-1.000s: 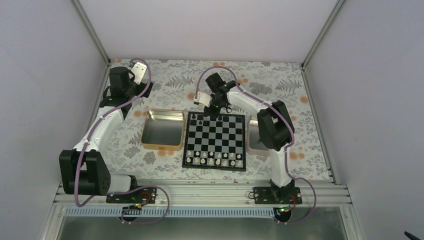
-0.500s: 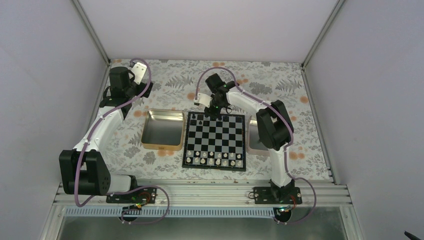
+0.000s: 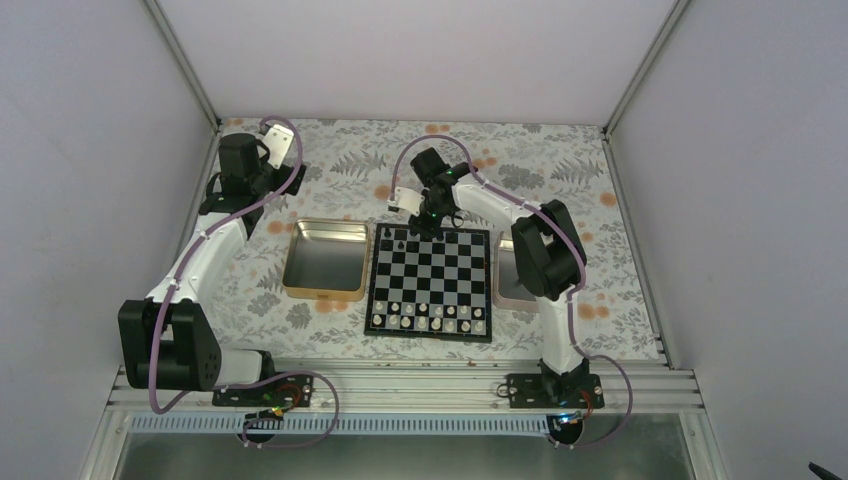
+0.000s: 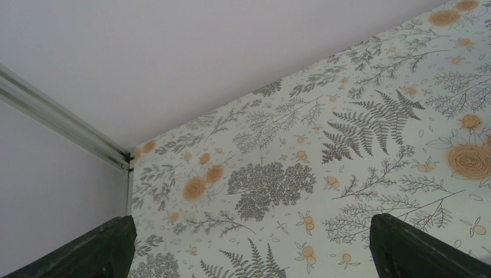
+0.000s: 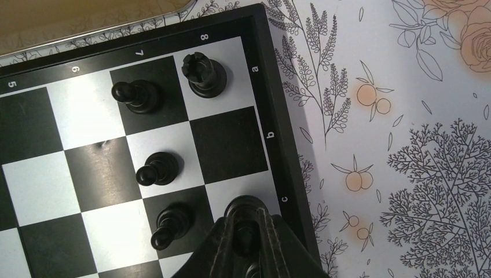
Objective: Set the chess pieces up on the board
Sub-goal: Place the chess piece on the chessboard, then pick up the chess piece from the storage box.
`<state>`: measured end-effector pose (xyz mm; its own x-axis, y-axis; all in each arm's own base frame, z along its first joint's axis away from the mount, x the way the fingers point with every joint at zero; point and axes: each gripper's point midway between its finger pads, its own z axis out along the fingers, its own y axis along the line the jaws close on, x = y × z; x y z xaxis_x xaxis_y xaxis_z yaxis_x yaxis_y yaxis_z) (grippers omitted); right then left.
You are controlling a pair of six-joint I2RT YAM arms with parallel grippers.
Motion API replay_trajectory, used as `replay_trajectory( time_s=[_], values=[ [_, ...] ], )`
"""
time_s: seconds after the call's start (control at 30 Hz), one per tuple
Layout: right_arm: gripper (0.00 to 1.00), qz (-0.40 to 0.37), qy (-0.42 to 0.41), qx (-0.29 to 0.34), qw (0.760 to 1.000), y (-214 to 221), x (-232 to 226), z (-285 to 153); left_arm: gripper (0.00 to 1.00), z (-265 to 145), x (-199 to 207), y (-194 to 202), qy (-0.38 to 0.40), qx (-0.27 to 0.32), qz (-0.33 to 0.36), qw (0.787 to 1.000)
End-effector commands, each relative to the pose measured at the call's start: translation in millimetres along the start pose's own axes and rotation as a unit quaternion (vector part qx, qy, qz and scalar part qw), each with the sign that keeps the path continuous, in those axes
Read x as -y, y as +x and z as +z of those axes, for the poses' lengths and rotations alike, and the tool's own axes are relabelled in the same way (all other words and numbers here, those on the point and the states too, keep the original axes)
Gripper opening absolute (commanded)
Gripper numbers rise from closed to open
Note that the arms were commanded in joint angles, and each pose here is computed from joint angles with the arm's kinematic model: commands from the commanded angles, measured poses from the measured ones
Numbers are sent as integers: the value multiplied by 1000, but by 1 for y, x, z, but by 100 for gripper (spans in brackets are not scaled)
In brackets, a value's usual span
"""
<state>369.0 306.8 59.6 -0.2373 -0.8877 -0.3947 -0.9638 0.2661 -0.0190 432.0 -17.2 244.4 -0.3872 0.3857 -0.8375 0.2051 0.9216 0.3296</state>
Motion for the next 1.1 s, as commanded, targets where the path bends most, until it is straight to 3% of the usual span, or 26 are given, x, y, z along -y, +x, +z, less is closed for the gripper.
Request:
replay_trajectory(
  time_s=[0.0, 0.2, 0.4, 0.63, 0.7, 0.83, 0.93, 1.07],
  values=[
    [15, -7, -10, -6, 1000, 2, -5, 7, 100, -2, -2, -3, 0, 11, -6, 1000],
    [26, -3, -12, 1, 1000, -2, -5, 5, 100, -1, 0, -2, 5, 9, -6, 1000],
    [26, -4, -3, 4, 1000, -4, -3, -3, 100, -1, -1, -3, 3, 10, -5, 1000],
    [28, 27, 33, 77, 996, -19, 11, -98, 100, -3, -4, -7, -4, 11, -4, 1000],
    [29, 58, 54, 91, 993, 3, 23, -134, 100, -5, -6, -7, -8, 11, -2, 1000],
    [29, 135, 115, 81, 981, 94, 47, -181, 100, -4, -9, -3, -17, 8, 1, 1000],
    [28, 200, 141, 45, 969, 170, 51, -189, 100, -2, -7, -2, -14, 5, -2, 1000],
    [25, 261, 139, 18, 955, 235, 36, -184, 100, 0, -4, -4, -2, 4, -7, 1000]
  ],
)
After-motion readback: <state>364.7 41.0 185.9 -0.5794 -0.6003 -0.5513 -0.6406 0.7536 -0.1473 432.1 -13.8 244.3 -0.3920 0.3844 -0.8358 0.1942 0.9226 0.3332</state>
